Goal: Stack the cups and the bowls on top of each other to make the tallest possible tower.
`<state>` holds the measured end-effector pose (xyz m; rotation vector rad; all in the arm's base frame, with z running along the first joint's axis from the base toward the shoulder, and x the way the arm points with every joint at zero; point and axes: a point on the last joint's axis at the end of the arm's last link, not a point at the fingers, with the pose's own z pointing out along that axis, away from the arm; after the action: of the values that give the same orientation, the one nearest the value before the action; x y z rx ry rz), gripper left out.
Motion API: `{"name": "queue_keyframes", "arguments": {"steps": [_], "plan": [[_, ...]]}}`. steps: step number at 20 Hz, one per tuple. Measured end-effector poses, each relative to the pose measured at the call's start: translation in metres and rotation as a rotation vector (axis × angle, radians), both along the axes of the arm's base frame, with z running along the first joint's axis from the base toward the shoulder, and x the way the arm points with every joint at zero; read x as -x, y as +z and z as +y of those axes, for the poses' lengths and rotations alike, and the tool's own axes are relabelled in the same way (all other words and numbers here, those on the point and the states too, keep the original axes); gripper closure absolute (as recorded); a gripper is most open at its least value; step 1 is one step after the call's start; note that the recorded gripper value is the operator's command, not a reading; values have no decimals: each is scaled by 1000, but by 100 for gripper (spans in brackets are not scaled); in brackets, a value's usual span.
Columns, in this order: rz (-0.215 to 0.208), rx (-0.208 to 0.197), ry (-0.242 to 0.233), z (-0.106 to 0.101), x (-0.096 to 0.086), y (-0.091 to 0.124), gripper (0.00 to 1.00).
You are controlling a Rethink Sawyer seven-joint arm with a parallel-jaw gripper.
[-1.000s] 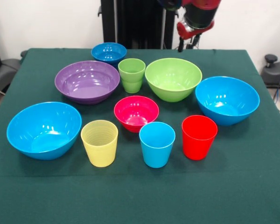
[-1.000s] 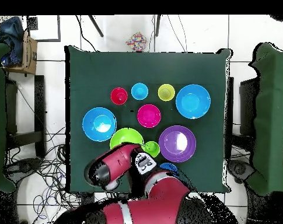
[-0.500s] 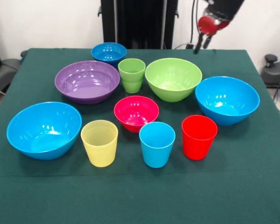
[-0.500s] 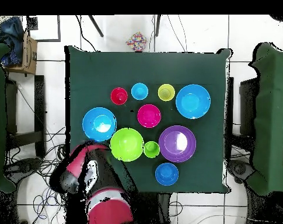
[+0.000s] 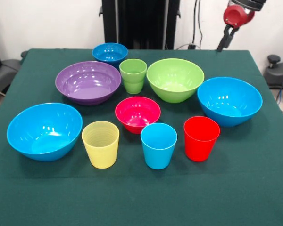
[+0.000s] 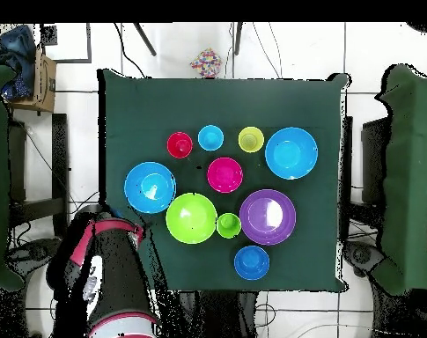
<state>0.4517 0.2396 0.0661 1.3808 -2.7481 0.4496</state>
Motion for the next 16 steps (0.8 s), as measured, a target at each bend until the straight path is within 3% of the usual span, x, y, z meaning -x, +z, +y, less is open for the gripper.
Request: {"name": "queue_keyframes", "arguments": {"steps": [6,16], "plan": [[-23,40,-36,-24,-6,7,0],[-23,149,-129,-71,9,2,0]]}}
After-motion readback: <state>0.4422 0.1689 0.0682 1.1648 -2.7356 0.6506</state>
